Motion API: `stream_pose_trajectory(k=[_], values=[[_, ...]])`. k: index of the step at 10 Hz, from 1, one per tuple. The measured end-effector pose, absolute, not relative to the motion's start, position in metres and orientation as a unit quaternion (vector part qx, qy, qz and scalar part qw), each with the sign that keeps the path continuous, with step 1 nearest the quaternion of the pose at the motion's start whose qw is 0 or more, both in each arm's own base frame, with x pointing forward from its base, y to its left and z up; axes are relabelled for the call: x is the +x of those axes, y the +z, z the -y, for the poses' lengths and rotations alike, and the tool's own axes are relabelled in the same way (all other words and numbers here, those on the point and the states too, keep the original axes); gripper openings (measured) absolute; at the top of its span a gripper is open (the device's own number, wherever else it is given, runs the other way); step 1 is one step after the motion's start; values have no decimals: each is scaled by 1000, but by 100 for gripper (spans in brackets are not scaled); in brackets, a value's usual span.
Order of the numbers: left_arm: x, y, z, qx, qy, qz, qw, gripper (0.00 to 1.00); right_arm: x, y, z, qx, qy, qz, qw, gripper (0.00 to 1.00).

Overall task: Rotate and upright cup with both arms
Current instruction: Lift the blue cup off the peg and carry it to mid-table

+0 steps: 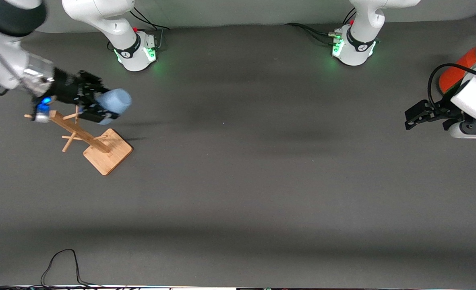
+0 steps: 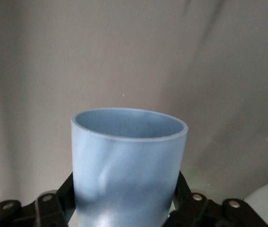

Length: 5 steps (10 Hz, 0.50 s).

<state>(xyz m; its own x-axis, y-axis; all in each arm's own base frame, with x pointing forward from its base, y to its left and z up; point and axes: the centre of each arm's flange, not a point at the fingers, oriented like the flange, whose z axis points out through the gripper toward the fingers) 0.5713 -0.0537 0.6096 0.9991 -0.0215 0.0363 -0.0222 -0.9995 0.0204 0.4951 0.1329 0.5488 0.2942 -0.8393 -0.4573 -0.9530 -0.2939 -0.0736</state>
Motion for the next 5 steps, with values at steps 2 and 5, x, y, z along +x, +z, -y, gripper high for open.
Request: stream_pose_trajectory(k=[2, 5], values=[[572, 612, 49, 1000, 20, 7, 8, 100, 490, 533, -230, -790, 147, -572, 161, 80], [571, 613, 44, 1000, 19, 6, -6, 100, 463, 453, -372, -795, 82, -591, 109, 80]])
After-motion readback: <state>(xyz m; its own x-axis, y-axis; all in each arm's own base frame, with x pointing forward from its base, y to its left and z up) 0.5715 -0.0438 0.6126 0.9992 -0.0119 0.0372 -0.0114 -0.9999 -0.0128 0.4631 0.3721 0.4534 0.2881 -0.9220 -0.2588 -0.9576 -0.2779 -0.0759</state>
